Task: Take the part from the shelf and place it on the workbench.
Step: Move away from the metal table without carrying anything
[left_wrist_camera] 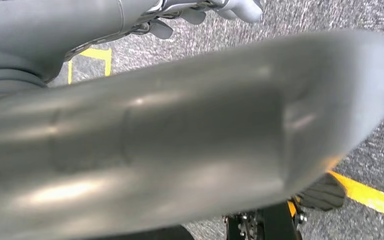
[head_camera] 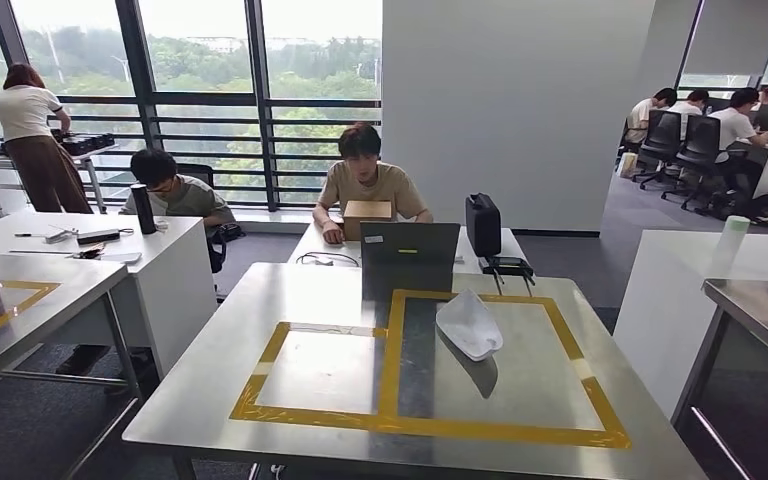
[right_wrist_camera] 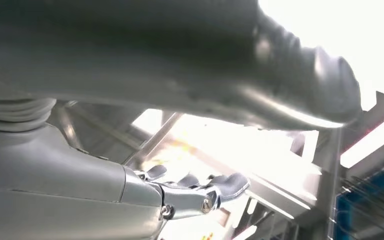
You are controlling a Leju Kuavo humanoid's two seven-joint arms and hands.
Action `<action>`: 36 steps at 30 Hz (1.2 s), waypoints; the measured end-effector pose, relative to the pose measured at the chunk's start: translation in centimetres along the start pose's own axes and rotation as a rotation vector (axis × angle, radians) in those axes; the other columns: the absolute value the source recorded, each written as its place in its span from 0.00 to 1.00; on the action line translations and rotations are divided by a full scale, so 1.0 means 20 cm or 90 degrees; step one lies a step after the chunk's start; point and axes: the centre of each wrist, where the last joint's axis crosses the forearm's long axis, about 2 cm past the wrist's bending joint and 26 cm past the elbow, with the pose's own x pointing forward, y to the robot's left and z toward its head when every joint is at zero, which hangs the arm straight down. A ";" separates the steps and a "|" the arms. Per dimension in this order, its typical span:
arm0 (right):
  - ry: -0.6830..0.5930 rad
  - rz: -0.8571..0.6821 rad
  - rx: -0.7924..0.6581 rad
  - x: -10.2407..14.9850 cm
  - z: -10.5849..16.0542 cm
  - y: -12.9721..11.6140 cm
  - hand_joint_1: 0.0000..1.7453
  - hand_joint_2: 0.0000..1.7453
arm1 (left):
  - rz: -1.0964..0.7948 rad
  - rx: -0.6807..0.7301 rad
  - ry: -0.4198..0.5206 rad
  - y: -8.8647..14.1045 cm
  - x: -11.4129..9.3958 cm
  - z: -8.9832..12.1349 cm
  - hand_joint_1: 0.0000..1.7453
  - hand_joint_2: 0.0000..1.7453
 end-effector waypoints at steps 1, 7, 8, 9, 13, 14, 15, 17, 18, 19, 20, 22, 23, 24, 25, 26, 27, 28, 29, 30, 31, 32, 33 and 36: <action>0.019 0.008 0.015 -0.04 0.03 0.01 0.00 0.00 | 0.000 0.001 0.000 0.00 0.00 0.00 0.00 0.00; 0.152 0.039 0.091 -0.22 0.15 0.10 0.00 0.00 | 0.000 0.007 0.003 0.01 -0.01 0.00 0.00 0.00; 0.188 0.048 0.108 -0.27 0.18 0.12 0.00 0.00 | 0.000 0.008 0.004 0.01 -0.01 0.00 0.00 0.00; 0.230 0.058 0.130 -0.33 0.22 0.14 0.00 0.00 | 0.000 0.009 0.006 0.01 -0.02 0.00 0.00 0.00; 0.487 0.093 0.312 -0.53 0.45 0.19 0.00 0.00 | -0.008 0.008 0.012 0.00 -0.01 0.00 0.00 0.00; 0.564 0.088 0.376 -0.56 0.52 0.19 0.00 0.00 | -0.014 0.007 0.014 0.00 -0.01 0.00 0.00 0.00; 0.650 0.074 0.442 -0.58 0.60 0.18 0.00 0.00 | -0.020 0.004 0.017 0.00 -0.01 0.00 0.00 0.00; 0.825 0.029 0.531 -0.60 0.77 0.16 0.00 0.00 | -0.031 0.000 0.019 0.01 -0.01 0.00 0.00 0.00; 0.909 0.011 0.548 -0.60 0.86 0.14 0.00 0.00 | -0.036 -0.001 0.019 0.01 -0.01 0.00 0.00 0.00; 0.981 0.003 0.544 -0.59 0.94 0.12 0.00 0.00 | -0.039 0.000 0.018 0.01 -0.01 0.00 0.00 0.00; 1.042 -0.002 0.524 -0.58 1.00 0.11 0.00 0.00 | -0.042 0.001 0.017 0.02 -0.01 0.00 0.00 0.00; 1.122 -0.029 0.466 -0.55 1.09 0.10 0.00 0.00 | -0.047 0.003 0.013 0.03 -0.01 -0.01 0.00 0.00; 1.149 -0.049 0.441 -0.54 1.12 0.10 0.00 0.00 | -0.049 0.003 0.011 0.03 -0.01 -0.01 0.00 0.00; 1.169 -0.068 0.424 -0.52 1.14 0.11 0.00 0.00 | -0.050 0.003 0.009 0.03 -0.01 -0.01 0.00 0.00; 1.184 -0.082 0.414 -0.51 1.16 0.11 0.00 0.00 | -0.051 0.002 0.008 0.03 -0.01 -0.01 0.00 0.00; 1.196 -0.092 0.406 -0.50 1.18 0.12 0.00 0.00 | -0.051 0.002 0.007 0.03 -0.01 -0.01 0.00 0.00; 1.204 -0.101 0.401 -0.49 1.18 0.13 0.00 0.00 | -0.052 0.002 0.007 0.03 -0.01 -0.01 0.00 0.00; 1.210 -0.107 0.397 -0.48 1.19 0.13 0.00 0.00 | -0.053 0.002 0.006 0.03 0.00 -0.01 0.00 0.00; 1.215 -0.112 0.394 -0.48 1.19 0.13 0.00 0.00 | -0.054 0.002 0.005 0.03 0.00 -0.01 0.00 0.00; 1.218 -0.111 0.391 -0.48 1.20 0.14 0.00 0.00 | -0.057 0.001 0.004 0.03 0.00 -0.01 0.00 0.00; 1.219 -0.107 0.392 -0.47 1.20 0.14 0.00 0.00 | -0.061 0.001 0.005 0.03 0.00 -0.01 0.00 0.00; 1.216 -0.102 0.394 -0.47 1.21 0.14 0.00 0.00 | -0.066 0.002 0.007 0.04 0.00 -0.01 0.00 0.00; 1.210 -0.097 0.399 -0.46 1.21 0.15 0.00 0.00 | -0.072 0.001 0.010 0.04 0.00 -0.01 0.00 0.00; 1.183 -0.114 0.420 -0.45 1.21 0.16 0.00 0.00 | -0.085 -0.004 0.018 0.04 0.00 -0.01 0.00 0.00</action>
